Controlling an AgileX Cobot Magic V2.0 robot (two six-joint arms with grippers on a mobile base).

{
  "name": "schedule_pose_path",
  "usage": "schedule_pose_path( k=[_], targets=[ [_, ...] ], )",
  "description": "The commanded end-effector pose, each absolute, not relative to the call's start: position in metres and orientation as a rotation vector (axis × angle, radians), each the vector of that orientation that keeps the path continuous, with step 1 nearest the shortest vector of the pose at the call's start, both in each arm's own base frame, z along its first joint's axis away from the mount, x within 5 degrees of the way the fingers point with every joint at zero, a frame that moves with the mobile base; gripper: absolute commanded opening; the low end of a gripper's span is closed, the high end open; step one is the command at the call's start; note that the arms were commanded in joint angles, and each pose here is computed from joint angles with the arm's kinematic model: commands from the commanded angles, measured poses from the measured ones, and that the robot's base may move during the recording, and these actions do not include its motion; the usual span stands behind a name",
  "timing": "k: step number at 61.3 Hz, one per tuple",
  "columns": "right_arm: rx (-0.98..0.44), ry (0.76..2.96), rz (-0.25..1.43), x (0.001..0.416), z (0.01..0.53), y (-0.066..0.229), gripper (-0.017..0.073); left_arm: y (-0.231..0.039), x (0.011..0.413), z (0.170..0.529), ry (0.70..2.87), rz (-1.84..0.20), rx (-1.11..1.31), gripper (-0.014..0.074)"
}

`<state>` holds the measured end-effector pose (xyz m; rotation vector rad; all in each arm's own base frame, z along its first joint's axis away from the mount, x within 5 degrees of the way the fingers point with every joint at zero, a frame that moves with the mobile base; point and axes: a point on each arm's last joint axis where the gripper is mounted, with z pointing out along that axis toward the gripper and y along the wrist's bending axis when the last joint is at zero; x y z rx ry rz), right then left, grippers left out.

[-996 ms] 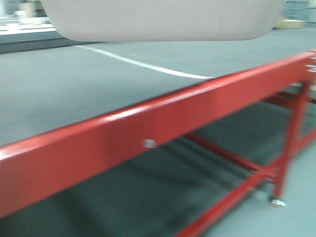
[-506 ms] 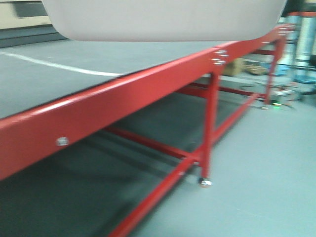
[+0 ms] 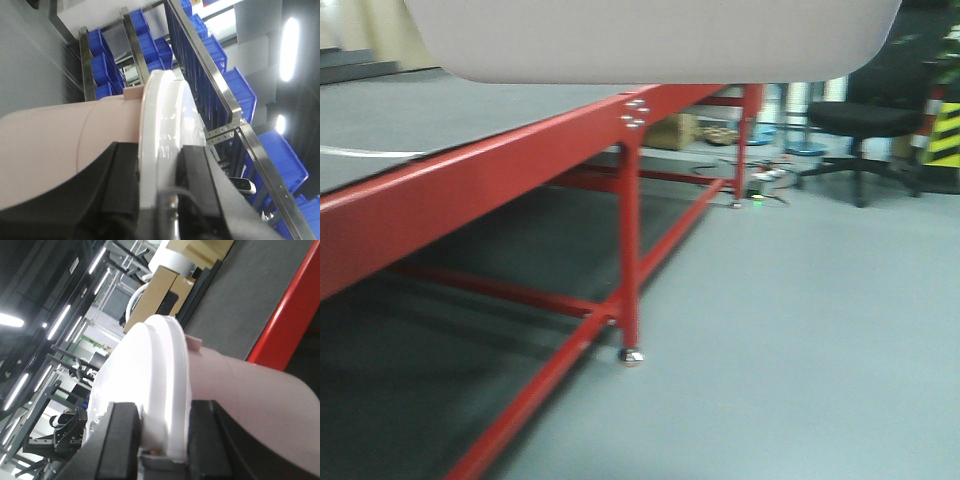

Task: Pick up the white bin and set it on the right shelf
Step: 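Hold the bin raised with both grippers while driving away from the table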

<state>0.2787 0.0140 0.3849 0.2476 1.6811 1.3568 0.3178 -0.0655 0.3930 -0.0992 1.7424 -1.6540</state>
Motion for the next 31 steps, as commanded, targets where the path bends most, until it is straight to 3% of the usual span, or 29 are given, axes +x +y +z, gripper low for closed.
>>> schedule_pose_path(
  k=[1,31],
  targets=[
    [0.057,1.523,1.570,0.2572,0.4211,0.0319,0.0066,-0.0863,0.2801,0.4255,1.652,-1.862,0.251,-0.0126],
    [0.057,1.523,1.570,0.2572,0.4211,0.0319,0.0066,-0.0863,0.2801,0.4255,1.652,-1.862,0.251,-0.0126]
  ],
)
